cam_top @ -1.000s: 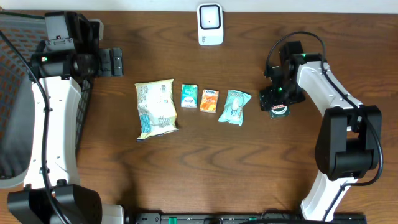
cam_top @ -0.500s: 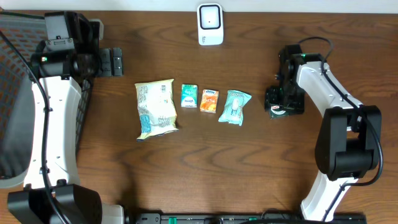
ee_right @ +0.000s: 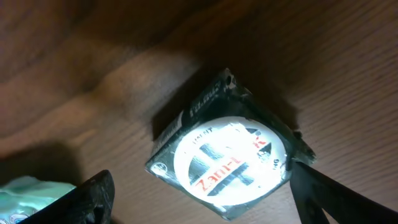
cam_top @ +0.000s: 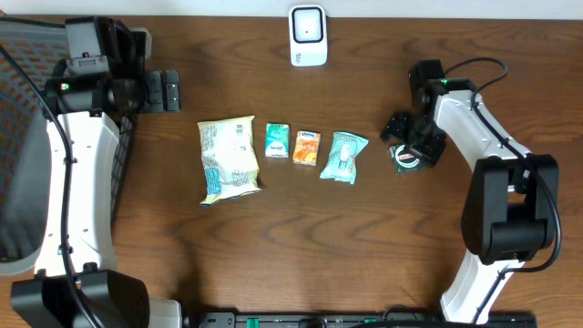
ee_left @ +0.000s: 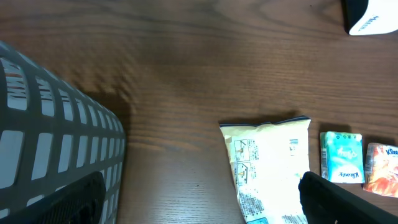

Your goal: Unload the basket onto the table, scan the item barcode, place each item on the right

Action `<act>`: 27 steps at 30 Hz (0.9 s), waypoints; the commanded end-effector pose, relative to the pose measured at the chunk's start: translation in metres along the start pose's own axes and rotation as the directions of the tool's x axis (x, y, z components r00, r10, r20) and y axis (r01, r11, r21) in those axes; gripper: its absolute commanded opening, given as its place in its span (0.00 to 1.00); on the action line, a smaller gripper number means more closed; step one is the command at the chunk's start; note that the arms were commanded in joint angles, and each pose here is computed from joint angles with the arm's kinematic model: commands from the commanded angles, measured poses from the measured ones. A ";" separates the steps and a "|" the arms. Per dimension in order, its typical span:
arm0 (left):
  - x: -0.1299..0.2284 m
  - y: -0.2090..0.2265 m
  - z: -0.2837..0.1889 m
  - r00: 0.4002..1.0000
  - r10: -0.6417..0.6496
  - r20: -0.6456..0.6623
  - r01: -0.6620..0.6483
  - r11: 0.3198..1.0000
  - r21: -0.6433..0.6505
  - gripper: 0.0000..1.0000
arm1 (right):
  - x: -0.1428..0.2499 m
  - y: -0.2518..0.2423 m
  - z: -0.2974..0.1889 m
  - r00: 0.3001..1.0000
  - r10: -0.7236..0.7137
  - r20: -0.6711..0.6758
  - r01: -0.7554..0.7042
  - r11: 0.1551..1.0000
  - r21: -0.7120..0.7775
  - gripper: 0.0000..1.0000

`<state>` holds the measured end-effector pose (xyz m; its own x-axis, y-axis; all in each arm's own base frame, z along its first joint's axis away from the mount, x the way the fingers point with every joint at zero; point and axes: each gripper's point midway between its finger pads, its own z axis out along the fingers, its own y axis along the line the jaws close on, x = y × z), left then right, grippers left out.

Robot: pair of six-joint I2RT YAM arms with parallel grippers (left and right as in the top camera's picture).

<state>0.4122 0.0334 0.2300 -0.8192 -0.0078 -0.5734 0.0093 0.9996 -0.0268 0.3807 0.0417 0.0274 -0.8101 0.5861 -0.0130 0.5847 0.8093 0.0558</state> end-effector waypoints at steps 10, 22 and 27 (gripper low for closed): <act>-0.003 0.000 -0.002 1.000 0.015 0.008 -0.015 1.000 -0.005 0.98 | 0.009 -0.010 0.032 0.999 0.032 -0.003 -0.032 0.999 0.009 0.78; -0.003 0.000 -0.002 1.000 0.015 0.008 -0.015 1.000 -0.005 0.98 | 0.032 -0.017 0.031 0.960 -0.258 -0.111 0.259 0.966 -0.004 0.68; -0.003 0.000 -0.002 1.000 0.015 0.008 -0.015 1.000 -0.005 0.98 | 0.028 -0.013 0.031 0.821 -0.565 -0.081 0.564 0.825 -0.041 0.74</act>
<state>0.4122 0.0334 0.2300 -0.8192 -0.0082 -0.5734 0.0089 0.9996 -0.0270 0.3624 0.0408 0.0139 -0.9572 0.2892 -0.0064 0.2887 0.9564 0.0440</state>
